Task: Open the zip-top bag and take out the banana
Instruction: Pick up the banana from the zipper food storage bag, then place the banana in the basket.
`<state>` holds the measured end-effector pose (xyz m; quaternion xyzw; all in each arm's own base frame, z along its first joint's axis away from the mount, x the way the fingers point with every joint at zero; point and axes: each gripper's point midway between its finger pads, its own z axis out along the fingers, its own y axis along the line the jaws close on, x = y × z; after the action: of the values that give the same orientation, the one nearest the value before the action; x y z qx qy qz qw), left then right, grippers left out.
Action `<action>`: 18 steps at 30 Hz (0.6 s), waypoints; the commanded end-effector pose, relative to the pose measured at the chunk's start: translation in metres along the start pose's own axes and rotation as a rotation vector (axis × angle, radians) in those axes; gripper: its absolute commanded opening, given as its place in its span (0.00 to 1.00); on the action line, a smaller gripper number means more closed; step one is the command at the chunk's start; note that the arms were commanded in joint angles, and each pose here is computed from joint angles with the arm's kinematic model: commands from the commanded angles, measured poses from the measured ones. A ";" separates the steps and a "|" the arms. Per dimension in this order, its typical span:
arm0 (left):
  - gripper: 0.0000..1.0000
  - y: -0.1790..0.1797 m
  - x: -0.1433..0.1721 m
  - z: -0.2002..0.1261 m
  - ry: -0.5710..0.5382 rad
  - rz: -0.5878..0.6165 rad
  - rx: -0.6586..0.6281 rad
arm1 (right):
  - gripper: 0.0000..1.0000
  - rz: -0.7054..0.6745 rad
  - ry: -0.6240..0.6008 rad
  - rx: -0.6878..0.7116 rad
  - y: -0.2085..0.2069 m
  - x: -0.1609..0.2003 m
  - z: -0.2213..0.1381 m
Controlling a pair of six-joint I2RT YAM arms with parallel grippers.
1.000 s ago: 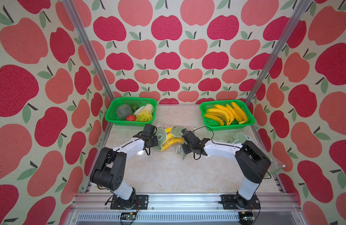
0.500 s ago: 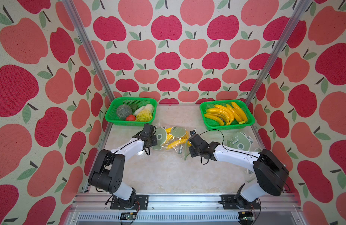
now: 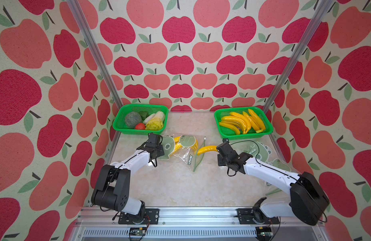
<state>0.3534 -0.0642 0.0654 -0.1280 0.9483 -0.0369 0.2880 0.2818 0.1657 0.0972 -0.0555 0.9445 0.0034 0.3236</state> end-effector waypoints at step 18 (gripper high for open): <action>0.00 0.011 0.010 -0.001 0.022 -0.042 -0.006 | 0.10 0.326 -0.207 0.190 -0.129 -0.119 -0.027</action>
<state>0.3484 -0.0584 0.0593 -0.1399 0.9490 -0.0377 0.2800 0.3589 0.0568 0.1885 0.1275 0.9010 -0.0180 0.4143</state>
